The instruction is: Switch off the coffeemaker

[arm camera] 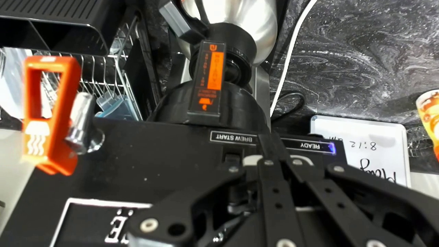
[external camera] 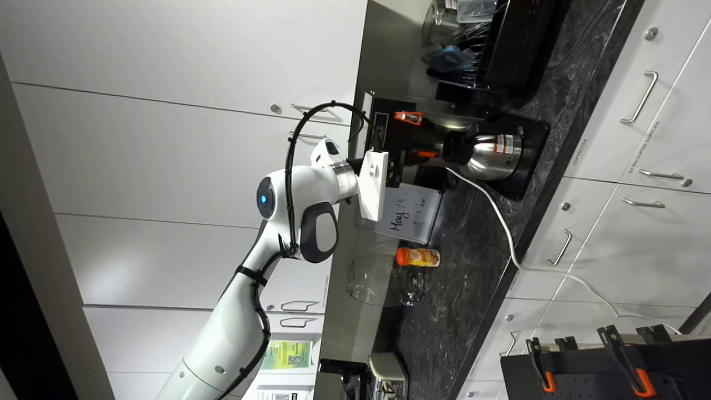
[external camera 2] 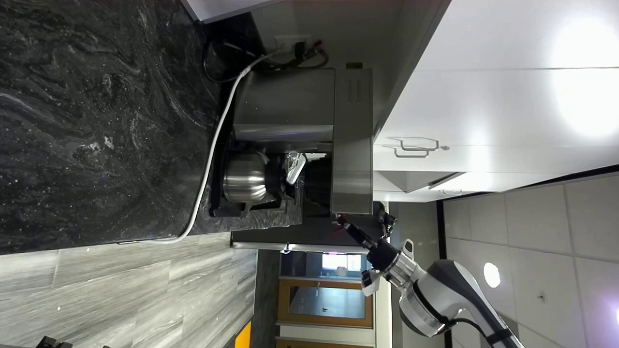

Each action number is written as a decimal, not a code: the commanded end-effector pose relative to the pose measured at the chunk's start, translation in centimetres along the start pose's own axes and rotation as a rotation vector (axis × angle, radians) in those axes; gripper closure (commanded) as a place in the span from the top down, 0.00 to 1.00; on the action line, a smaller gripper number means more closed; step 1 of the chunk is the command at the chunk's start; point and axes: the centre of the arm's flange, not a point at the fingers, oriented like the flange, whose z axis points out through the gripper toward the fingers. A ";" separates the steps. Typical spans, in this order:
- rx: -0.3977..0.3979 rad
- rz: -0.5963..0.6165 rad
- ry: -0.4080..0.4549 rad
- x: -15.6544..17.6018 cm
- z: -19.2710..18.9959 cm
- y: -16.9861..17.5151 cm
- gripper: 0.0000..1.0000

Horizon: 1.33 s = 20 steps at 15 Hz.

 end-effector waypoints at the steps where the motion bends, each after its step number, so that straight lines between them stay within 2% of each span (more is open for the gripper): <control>1: -0.006 0.031 0.034 0.2 -3.7 -1.2 0.00; 9: 0.044 0.121 -0.059 0.0 -7.7 -2.5 0.00; 20: 0.046 0.143 -0.080 0.3 -8.3 -3.4 0.00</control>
